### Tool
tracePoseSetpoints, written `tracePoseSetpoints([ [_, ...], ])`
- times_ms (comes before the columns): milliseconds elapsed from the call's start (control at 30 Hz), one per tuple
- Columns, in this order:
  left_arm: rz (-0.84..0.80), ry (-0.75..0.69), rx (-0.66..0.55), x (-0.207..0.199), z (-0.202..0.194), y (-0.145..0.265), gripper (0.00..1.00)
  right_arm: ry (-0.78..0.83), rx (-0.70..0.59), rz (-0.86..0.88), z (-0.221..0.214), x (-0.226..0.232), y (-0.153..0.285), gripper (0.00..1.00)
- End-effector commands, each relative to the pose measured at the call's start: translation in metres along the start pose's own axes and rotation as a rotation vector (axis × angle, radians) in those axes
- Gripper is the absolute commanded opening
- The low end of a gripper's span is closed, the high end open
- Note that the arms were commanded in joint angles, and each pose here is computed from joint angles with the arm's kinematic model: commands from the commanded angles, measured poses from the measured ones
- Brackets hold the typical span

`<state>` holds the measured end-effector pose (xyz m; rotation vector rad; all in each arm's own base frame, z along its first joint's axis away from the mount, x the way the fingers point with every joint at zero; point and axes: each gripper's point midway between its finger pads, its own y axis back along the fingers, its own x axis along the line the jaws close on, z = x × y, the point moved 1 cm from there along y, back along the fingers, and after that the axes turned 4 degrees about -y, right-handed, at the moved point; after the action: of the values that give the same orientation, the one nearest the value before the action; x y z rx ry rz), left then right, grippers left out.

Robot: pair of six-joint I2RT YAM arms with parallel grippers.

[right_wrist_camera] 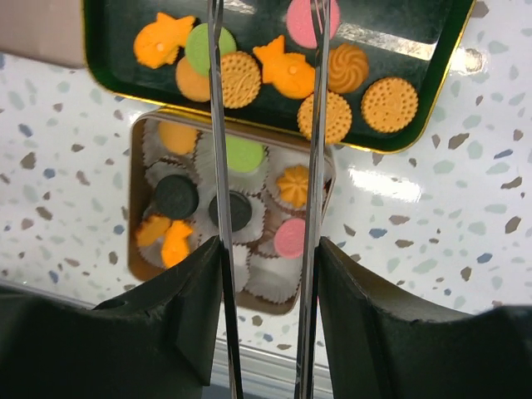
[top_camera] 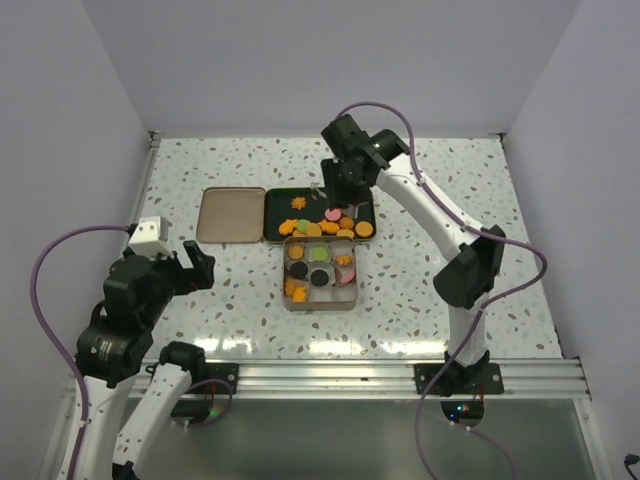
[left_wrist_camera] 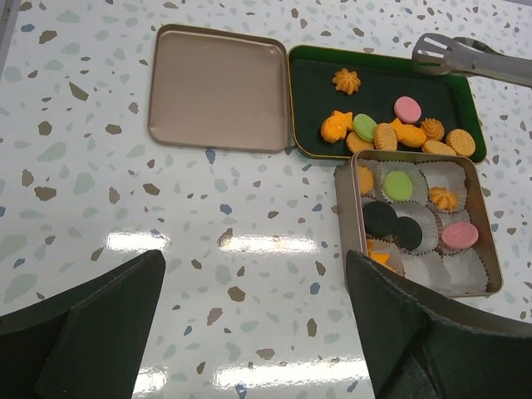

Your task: Pack the cookies

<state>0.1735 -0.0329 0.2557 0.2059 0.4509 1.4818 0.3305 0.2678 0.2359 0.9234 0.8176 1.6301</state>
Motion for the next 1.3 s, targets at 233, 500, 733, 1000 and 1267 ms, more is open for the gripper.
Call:
tracePoseSetpoints([
  [233, 0.053, 0.007, -0.07, 0.009, 0.015, 0.007, 0.92, 0.048, 0.086, -0.132, 0.012, -0.021, -0.059, 0.5],
  [500, 0.048, -0.004, -0.045, 0.007, 0.012, 0.001, 0.96, -0.017, 0.1, -0.164, 0.009, -0.02, -0.078, 0.51],
  [733, 0.034, -0.015, -0.02, 0.004, 0.009, -0.005, 0.96, -0.127, 0.099, -0.217, 0.002, -0.022, -0.082, 0.5],
  [1000, -0.036, -0.04, -0.033, -0.008, 0.009, -0.001, 0.97, -0.141, 0.117, -0.261, -0.014, -0.02, -0.077, 0.49],
  [1267, -0.032, -0.041, -0.019, -0.008, 0.007, -0.003, 0.96, -0.153, 0.141, -0.227, -0.027, -0.02, -0.064, 0.48],
])
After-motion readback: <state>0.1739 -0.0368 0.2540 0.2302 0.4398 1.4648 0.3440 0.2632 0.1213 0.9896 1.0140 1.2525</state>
